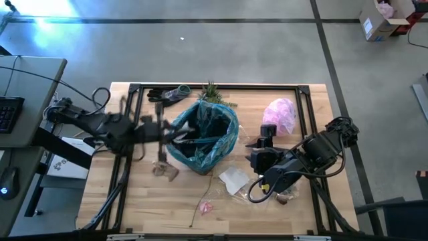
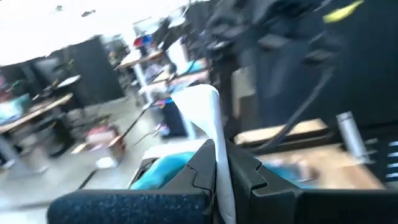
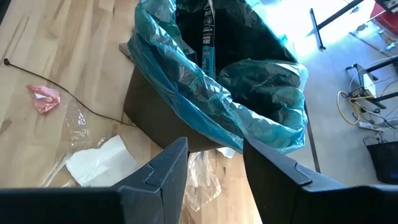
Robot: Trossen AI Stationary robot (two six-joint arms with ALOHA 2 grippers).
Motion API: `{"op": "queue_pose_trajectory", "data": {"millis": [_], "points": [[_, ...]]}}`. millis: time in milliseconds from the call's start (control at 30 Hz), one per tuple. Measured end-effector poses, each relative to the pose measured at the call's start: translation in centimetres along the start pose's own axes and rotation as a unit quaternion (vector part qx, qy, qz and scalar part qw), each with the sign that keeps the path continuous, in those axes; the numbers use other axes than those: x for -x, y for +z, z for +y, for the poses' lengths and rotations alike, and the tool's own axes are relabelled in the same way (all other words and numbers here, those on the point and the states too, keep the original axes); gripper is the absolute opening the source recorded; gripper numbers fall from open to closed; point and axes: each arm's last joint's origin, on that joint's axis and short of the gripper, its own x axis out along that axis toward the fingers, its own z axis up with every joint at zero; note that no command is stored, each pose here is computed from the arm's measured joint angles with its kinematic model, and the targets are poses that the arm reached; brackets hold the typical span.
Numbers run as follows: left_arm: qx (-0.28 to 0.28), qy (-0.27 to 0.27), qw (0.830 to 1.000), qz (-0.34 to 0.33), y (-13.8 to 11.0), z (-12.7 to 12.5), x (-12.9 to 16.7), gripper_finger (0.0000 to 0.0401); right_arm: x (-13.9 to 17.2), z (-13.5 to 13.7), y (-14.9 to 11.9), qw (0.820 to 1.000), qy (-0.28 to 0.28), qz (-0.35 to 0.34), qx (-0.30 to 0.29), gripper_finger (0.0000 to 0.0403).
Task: Place trash/remove bag and relplace
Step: Put the gray paper into the trash bin
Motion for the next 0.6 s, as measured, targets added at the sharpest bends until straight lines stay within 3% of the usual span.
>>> {"op": "queue_pose_trajectory", "data": {"millis": [233, 600], "points": [[0.06, -0.021, 0.996, 0.063, -2.7, 2.5, -3.4, 0.0027, 0.0, 0.0, 0.0, 1.0, -0.002, -0.002, -0.001, 0.0142], [0.084, -0.054, 0.992, 0.08, -3.8, 2.8, -5.0, 0.0172, 0.0, 0.0, 0.0, 1.0, -0.003, -0.002, -0.003, 0.0142]]}}
